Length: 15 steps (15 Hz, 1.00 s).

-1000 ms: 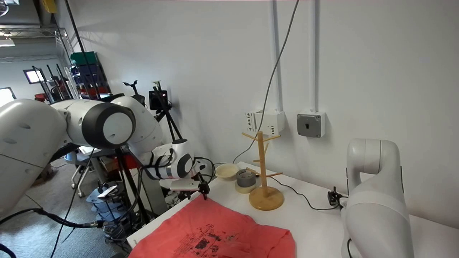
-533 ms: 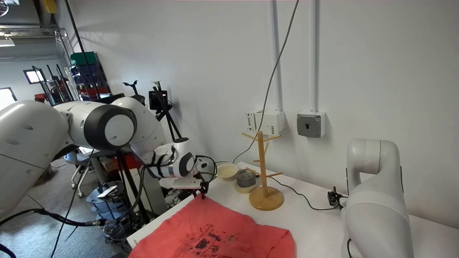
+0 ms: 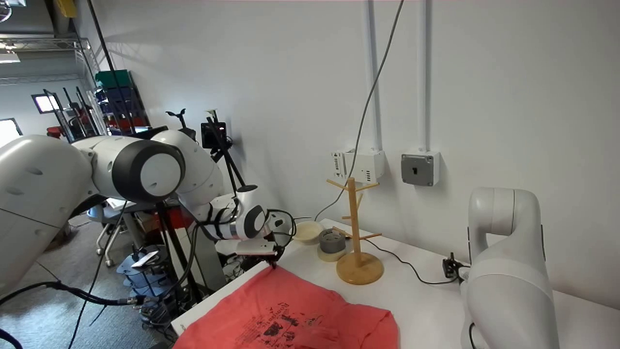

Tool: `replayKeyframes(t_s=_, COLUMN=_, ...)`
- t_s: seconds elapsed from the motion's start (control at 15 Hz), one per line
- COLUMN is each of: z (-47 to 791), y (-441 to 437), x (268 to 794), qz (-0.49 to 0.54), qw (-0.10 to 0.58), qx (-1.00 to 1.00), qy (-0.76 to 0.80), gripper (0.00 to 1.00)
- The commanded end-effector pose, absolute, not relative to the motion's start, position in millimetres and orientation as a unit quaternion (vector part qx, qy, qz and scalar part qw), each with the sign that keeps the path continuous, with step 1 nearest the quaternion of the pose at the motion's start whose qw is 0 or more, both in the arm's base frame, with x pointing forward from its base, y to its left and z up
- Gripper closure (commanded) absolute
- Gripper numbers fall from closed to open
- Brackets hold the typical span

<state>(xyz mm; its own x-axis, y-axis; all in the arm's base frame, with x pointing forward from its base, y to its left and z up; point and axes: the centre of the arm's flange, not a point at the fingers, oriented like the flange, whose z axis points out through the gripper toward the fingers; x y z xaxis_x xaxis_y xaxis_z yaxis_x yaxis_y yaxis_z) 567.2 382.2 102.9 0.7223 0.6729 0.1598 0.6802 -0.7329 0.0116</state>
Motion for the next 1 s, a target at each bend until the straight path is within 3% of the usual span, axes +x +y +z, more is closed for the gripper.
replayKeyframes(t_s=0.0, z=127, y=363, x=560, qz=-0.063, qw=0.039, qx=-0.929, qy=-0.364, gripper=0.99)
replayKeyframes(t_s=0.93, z=207, y=232, x=559, qz=-0.030, qw=-0.028, qx=-0.953, qy=-0.300, gripper=0.99)
